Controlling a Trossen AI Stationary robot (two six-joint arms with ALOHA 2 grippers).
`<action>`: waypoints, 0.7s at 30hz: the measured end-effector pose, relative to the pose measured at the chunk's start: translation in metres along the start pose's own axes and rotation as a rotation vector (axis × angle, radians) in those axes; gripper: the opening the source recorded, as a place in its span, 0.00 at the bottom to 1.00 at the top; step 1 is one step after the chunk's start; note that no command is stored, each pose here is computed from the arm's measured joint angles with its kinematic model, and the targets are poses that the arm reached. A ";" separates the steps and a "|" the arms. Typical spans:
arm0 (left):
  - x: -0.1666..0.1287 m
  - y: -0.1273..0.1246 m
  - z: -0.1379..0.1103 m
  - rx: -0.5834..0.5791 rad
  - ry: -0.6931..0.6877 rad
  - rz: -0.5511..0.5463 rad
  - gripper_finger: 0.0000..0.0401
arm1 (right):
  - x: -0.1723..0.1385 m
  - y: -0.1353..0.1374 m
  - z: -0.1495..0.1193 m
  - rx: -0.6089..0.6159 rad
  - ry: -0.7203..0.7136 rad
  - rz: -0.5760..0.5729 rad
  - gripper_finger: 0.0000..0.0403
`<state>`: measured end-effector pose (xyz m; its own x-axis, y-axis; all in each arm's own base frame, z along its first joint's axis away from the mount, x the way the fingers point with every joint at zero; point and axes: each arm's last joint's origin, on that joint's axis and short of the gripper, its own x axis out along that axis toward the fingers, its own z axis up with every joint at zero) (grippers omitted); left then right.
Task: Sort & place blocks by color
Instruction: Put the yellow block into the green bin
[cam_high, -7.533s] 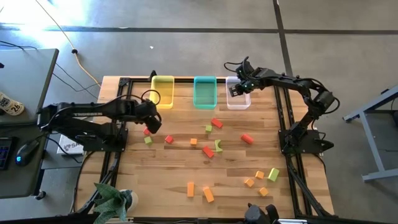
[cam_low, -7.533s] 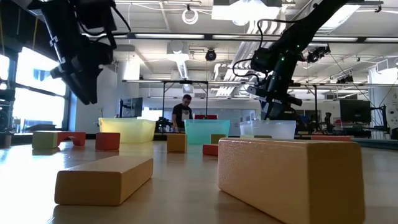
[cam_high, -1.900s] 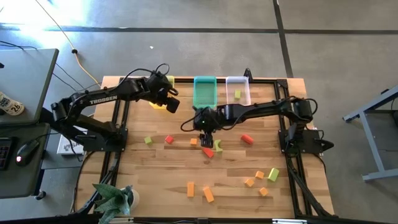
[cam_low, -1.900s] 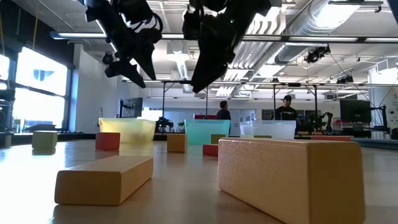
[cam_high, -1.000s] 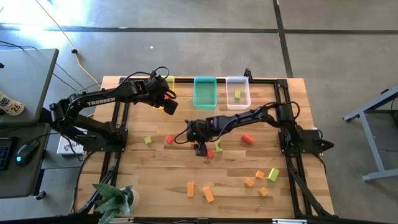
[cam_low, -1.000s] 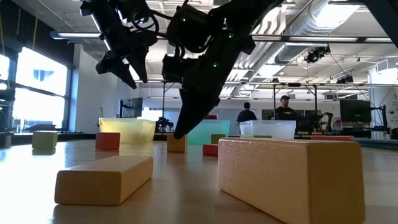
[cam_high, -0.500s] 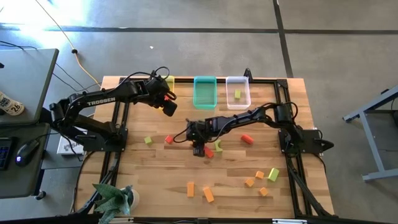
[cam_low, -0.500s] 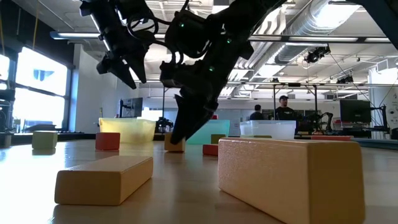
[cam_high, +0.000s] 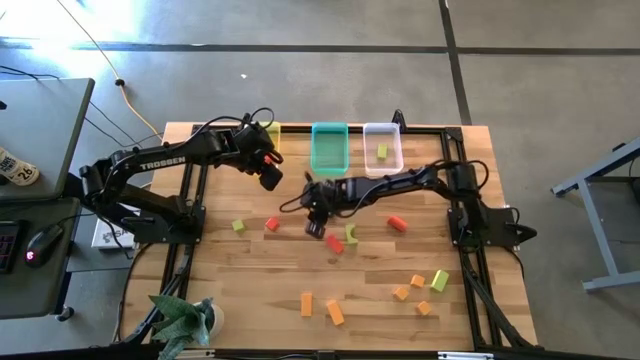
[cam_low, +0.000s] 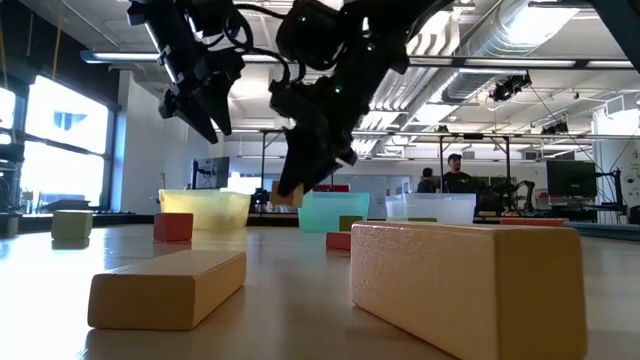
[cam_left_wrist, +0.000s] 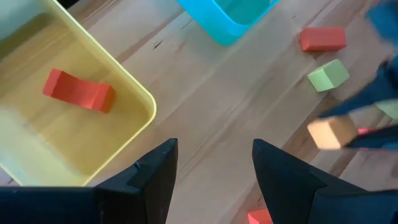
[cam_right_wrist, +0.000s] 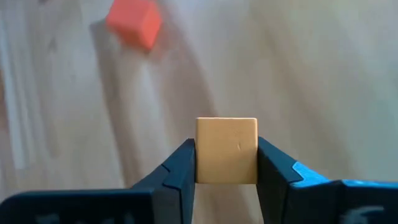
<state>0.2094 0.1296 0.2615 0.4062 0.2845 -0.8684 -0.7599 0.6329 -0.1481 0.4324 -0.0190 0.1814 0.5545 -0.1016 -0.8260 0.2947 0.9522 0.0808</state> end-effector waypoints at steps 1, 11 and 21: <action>0.000 -0.001 0.000 0.003 0.000 -0.001 0.49 | -0.004 -0.004 0.003 0.008 -0.013 -0.017 0.24; -0.001 -0.014 -0.005 0.040 0.007 -0.031 0.49 | -0.035 -0.063 0.024 0.069 -0.093 -0.172 0.24; -0.002 -0.032 -0.013 -0.017 0.021 -0.067 0.49 | -0.046 -0.141 0.028 0.166 -0.075 -0.237 0.24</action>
<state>0.2257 0.0993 0.2618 0.4457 0.2263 -0.8661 -0.7398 0.6380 -0.2139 0.3867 -0.1566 0.2236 0.5089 -0.3421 -0.7899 0.5426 0.8399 -0.0142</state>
